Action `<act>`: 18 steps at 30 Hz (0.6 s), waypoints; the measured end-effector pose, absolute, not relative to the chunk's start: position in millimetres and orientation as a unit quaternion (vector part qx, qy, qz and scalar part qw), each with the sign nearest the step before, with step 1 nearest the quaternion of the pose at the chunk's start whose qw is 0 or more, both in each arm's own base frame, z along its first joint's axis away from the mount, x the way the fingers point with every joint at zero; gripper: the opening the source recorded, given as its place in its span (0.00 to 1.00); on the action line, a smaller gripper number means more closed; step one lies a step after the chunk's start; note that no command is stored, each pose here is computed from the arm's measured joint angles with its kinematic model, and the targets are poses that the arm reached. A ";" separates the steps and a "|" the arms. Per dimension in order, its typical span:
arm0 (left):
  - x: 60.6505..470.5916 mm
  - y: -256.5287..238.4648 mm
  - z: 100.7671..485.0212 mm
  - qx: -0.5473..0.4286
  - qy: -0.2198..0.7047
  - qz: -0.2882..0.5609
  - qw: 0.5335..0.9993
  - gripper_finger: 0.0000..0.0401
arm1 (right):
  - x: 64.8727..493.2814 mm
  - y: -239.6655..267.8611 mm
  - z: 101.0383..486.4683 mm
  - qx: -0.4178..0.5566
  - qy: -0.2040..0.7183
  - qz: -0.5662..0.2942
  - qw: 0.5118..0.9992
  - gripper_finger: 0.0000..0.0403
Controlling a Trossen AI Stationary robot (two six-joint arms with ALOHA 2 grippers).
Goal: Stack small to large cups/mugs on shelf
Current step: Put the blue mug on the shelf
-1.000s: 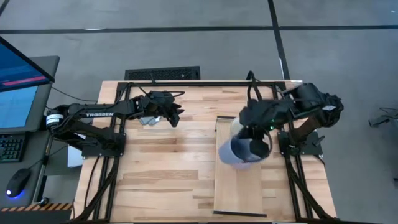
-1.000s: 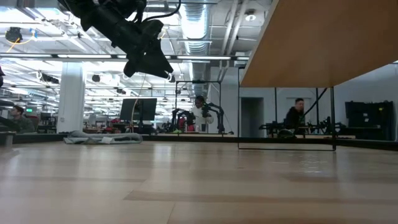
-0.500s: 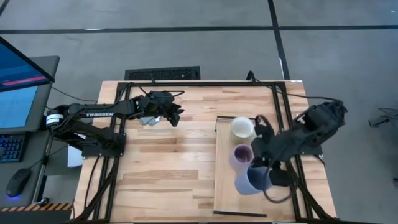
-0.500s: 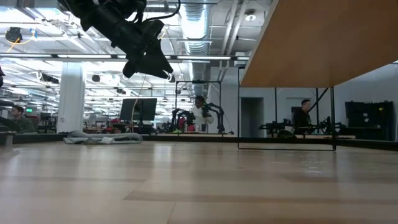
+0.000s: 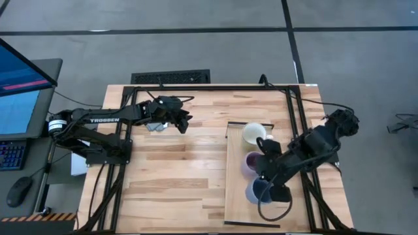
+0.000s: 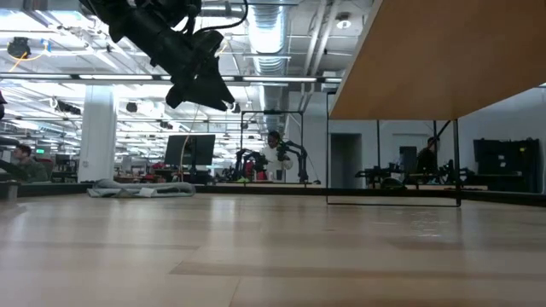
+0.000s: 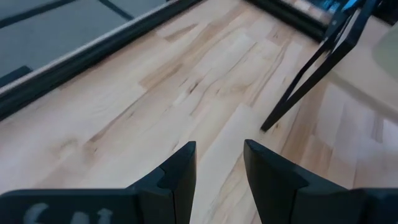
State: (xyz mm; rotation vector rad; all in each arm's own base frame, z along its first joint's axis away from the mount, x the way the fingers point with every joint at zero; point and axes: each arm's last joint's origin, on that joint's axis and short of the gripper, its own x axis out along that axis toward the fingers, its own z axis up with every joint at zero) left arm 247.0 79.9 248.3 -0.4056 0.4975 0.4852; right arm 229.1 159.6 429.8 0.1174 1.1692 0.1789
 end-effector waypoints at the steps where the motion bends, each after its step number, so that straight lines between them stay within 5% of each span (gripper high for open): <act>1: 246.5 79.7 247.4 -0.198 0.248 0.237 0.918 0.31 | 229.4 161.6 427.6 0.053 0.552 0.085 0.828 0.05; 18: 243.3 77.1 241.9 -0.197 0.281 0.237 0.909 0.31 | 254.1 182.4 389.7 0.006 0.595 0.103 0.797 0.05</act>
